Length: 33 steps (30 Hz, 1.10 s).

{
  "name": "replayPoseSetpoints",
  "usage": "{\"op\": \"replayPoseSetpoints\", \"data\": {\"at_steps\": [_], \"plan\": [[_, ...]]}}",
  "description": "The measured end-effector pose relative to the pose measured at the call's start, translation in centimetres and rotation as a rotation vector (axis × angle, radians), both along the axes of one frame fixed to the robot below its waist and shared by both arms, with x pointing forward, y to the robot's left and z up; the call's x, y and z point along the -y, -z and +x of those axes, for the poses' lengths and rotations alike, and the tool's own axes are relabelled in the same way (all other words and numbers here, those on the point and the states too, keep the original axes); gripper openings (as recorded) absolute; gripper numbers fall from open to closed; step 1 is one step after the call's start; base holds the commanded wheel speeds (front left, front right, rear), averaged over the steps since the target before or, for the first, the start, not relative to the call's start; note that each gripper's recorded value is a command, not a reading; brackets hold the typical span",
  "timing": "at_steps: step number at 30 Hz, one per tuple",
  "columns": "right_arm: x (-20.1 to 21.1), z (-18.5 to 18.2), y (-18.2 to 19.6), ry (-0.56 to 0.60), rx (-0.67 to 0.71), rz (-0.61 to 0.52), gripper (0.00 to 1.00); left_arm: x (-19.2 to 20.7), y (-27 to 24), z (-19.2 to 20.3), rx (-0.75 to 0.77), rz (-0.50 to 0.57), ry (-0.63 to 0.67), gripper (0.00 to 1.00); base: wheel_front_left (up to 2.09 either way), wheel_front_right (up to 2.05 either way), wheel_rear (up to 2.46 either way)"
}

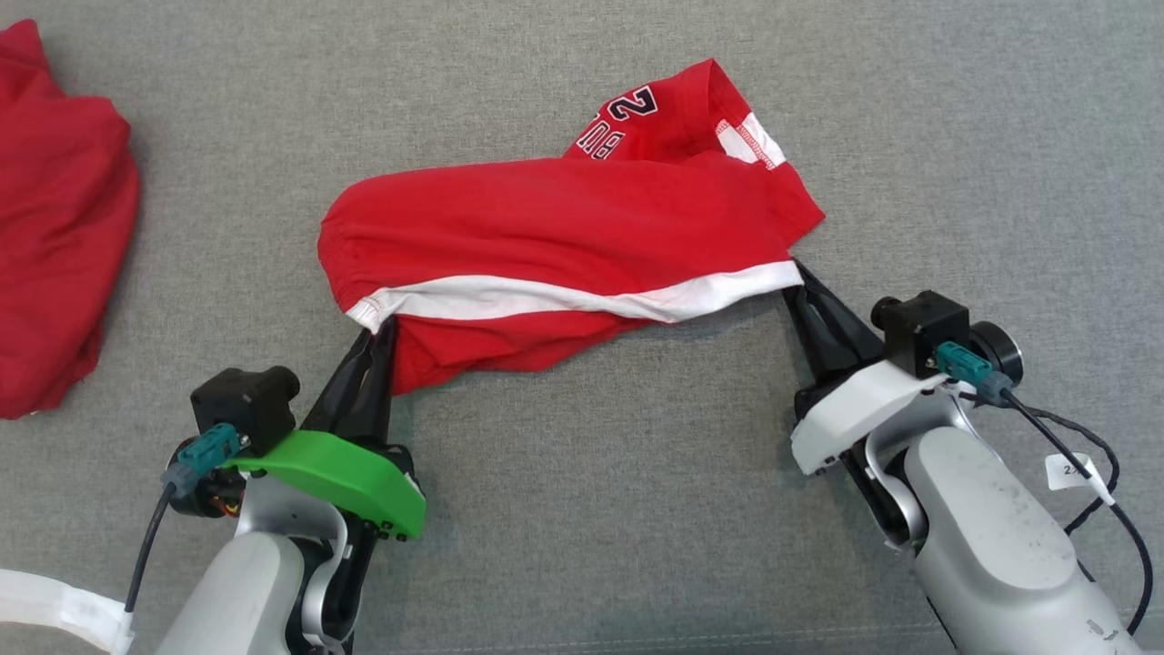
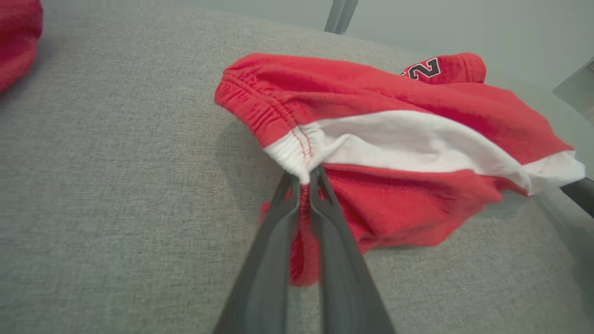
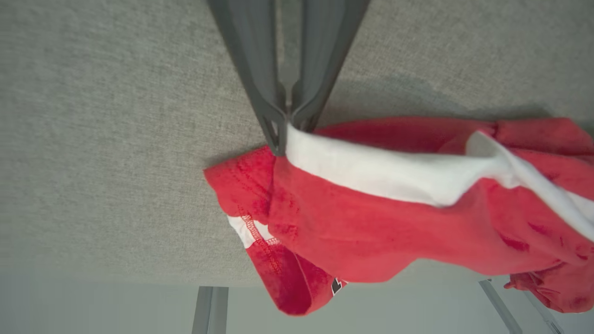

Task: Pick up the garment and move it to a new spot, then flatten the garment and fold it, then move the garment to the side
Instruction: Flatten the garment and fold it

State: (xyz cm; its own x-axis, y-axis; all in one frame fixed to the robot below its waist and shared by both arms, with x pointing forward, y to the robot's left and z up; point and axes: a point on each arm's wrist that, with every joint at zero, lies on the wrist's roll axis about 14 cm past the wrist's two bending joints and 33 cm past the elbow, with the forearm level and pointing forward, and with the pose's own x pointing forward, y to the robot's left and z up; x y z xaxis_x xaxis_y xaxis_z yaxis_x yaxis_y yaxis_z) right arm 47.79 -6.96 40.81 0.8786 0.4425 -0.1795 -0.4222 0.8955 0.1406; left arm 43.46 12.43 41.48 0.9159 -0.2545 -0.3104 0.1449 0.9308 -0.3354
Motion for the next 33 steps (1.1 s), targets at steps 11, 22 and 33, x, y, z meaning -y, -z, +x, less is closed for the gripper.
{"op": "replayPoseSetpoints", "data": {"at_steps": [11,22,33], "plan": [[3.8,2.9,-9.9,0.08,0.328,-0.028,0.0,0.2,-7.4,2.5,0.247,0.066,0.074,0.0,0.0,0.0,0.0],[7.4,2.4,-24.4,0.158,0.708,-0.126,0.0,1.0,-18.8,3.9,0.56,0.142,0.151,0.0,0.0,0.0,0.0],[10.0,-1.2,-33.1,0.247,0.899,-0.141,0.0,2.3,-27.6,2.4,0.804,0.143,0.163,0.0,0.0,0.0,0.0]]}}
